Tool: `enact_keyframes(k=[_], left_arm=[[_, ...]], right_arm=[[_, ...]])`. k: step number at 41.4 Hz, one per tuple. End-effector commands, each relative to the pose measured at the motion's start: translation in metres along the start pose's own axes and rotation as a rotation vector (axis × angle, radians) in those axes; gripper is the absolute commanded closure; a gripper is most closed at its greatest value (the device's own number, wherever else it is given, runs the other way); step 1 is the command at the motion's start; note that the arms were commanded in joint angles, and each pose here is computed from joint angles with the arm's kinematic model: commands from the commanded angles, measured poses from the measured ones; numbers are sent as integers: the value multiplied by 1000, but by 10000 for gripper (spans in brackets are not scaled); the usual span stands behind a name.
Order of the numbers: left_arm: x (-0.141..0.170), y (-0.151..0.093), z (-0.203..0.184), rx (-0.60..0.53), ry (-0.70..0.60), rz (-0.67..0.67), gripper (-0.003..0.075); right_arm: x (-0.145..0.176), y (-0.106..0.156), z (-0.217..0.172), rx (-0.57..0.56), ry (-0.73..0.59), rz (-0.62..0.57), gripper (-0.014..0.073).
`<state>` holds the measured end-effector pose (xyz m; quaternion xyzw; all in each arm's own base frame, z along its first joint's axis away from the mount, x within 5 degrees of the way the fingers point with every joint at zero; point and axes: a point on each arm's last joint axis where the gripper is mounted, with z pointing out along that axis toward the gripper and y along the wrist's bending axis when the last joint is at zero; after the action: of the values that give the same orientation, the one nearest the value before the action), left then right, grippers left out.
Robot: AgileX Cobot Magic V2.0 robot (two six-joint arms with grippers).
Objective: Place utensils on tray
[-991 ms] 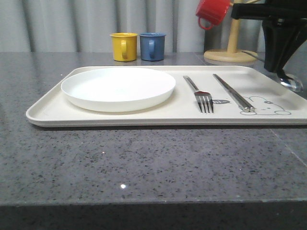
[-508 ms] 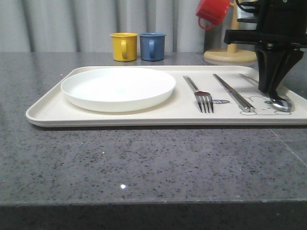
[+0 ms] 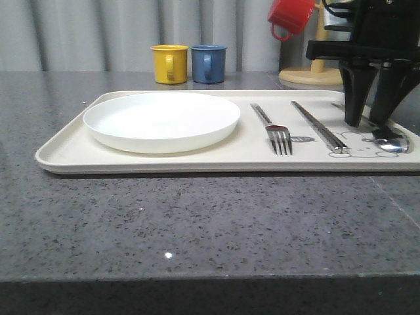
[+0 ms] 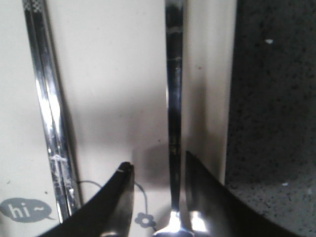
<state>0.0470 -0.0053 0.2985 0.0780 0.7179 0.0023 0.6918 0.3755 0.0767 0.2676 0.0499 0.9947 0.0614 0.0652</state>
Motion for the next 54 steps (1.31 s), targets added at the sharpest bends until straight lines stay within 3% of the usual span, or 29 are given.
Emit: enact_keyframes(k=[1,17,20,27,34,46,54], left_arm=[[-16,2,-2,-10,-99,-17,739],[-16,2,-2,-10,-99,-17,739],[-16,2,-2,-10,-99,-17,739],[-16,2,-2,-10,-99,-17,739],[-16,2,-2,-10,-99,-17,739],[-16,2,-2,-10,-99,-17,739],[-16,2,-2,-10,-99,-17,739]], right_arm=[[14,0,-44,-15,-40,-14,193],[45,-5,-118,-38,-246,-94,211],[53,-6,-130,-44,-279,-113,274],[71,-9,-160,-62,-381,-149,519],[83,-12,-177,-60,-439,-166,642],[116,-21,-198,-53,-549,-218,657],[151,-34,-180,-58,-669,-257,657]])
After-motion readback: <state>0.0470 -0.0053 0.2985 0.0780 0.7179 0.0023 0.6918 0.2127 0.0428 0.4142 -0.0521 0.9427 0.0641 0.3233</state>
